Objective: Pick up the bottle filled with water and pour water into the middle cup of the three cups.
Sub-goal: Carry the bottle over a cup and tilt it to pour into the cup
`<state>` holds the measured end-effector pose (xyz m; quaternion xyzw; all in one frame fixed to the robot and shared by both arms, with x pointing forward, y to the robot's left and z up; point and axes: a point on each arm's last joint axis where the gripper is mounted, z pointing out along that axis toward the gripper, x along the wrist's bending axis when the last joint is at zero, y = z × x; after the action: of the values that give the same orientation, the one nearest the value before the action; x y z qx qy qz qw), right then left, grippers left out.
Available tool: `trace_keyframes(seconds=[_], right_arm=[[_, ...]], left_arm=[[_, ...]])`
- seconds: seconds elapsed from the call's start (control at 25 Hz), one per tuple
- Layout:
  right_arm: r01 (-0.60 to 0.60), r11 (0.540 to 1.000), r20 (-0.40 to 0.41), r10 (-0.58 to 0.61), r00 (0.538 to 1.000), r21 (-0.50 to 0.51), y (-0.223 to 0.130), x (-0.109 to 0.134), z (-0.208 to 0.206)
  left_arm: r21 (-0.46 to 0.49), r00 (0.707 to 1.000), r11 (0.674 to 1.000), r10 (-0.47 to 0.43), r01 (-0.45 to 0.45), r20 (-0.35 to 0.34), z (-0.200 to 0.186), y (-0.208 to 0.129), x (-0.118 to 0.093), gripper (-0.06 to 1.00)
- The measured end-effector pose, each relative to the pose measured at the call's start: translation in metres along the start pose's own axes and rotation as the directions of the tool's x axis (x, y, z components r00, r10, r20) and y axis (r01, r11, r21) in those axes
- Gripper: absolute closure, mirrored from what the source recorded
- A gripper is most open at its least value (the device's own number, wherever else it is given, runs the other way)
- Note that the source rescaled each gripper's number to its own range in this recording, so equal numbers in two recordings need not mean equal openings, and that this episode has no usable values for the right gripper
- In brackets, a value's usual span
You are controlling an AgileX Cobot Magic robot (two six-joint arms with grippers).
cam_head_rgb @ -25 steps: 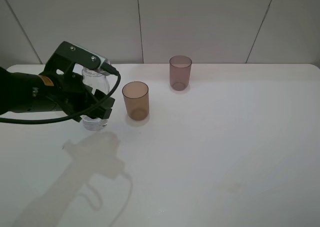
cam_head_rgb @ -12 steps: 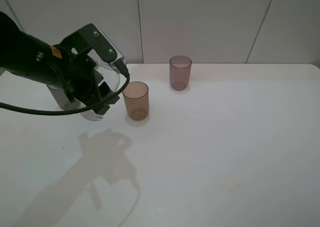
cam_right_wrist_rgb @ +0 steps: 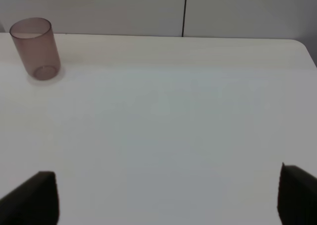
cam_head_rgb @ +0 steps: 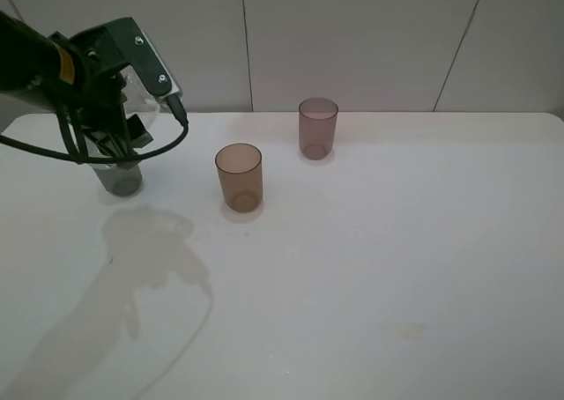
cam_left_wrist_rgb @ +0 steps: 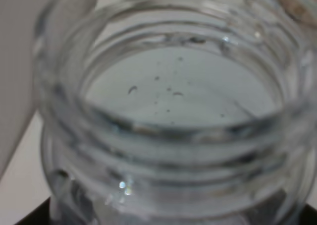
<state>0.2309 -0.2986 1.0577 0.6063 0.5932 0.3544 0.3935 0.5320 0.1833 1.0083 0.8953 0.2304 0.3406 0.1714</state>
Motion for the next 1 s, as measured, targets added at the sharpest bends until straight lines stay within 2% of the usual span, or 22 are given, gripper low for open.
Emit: trace_keyframes(seconds=[0.08,0.36,0.8,1.0], right_arm=[[0.000,1.000,0.000,0.000,1.000,0.000,0.000,0.000,0.000],[0.000,1.000,0.000,0.000,1.000,0.000,0.000,0.000,0.000],[0.000,1.000,0.000,0.000,1.000,0.000,0.000,0.000,0.000],[0.000,1.000,0.000,0.000,1.000,0.000,0.000,0.000,0.000]], left_arm=[[0.008,0.999,0.999,0.052,-0.052,-0.008,0.005,0.002,0.000,0.93],[0.053,0.976,0.975,0.216,-0.218,0.028,0.025,0.005,-0.018,0.93],[0.046,0.938,0.938,0.342,-0.344,0.050,0.033,0.013,-0.034,0.93],[0.086,0.911,0.907,0.407,-0.411,0.064,0.038,0.011,-0.039,0.93]])
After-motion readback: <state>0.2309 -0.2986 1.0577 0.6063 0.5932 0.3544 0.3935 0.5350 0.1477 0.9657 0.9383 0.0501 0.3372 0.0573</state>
